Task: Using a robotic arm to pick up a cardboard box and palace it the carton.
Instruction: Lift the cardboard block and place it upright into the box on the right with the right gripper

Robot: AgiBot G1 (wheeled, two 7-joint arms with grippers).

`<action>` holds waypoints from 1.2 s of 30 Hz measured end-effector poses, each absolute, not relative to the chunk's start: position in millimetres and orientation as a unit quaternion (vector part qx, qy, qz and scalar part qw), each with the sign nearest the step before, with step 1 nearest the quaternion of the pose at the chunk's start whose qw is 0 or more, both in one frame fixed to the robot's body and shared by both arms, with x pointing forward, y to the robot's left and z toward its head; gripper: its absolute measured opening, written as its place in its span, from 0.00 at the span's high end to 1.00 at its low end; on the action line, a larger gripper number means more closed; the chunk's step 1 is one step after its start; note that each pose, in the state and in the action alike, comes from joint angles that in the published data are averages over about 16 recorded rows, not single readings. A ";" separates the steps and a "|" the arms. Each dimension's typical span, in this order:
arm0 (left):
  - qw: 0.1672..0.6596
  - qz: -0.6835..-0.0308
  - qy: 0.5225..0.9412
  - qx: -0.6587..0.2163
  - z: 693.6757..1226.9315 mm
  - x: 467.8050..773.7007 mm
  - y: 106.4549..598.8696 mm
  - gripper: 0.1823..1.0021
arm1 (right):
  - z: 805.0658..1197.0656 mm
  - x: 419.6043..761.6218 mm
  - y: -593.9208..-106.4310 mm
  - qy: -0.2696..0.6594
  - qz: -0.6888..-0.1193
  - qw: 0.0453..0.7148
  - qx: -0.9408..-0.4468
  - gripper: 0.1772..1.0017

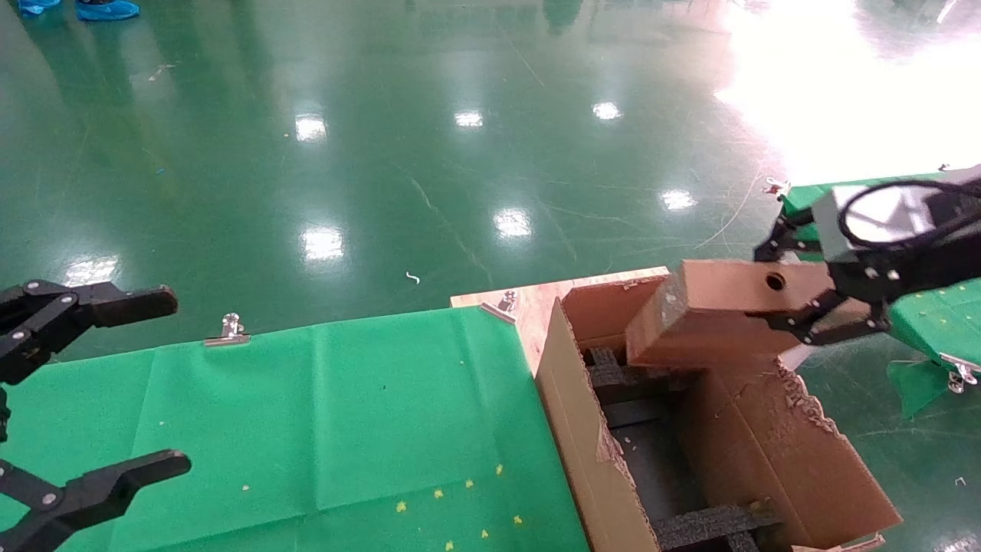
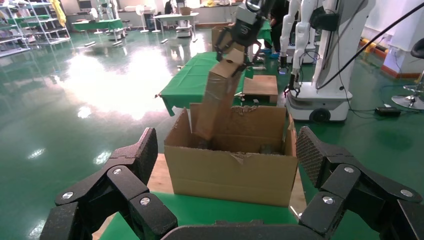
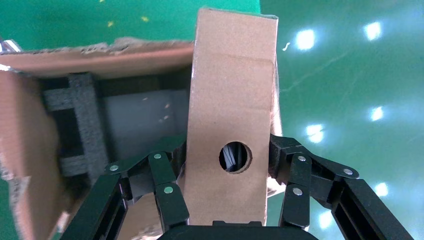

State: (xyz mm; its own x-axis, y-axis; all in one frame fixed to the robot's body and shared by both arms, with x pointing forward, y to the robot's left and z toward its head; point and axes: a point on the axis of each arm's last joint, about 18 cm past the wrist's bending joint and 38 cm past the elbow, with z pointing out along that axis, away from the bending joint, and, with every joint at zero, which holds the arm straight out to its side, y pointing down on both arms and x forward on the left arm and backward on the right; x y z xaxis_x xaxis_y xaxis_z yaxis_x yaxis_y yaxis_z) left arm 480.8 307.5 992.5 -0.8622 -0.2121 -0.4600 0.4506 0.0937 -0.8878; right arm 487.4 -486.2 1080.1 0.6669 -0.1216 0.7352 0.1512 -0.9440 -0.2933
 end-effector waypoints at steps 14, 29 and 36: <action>0.248 -0.668 0.697 0.085 992.5 480.8 307.6 0.00 | 1065.9 481.0 -505.4 0.022 -0.406 0.181 -0.896 0.73; 0.248 -0.668 0.697 0.085 992.6 480.9 307.7 0.00 | 1051.8 490.3 -514.5 0.159 -0.391 0.227 -0.878 0.73; 0.248 -0.668 0.697 0.085 992.6 480.9 307.7 0.00 | 1032.6 488.4 -522.6 0.293 -0.373 0.252 -0.843 0.73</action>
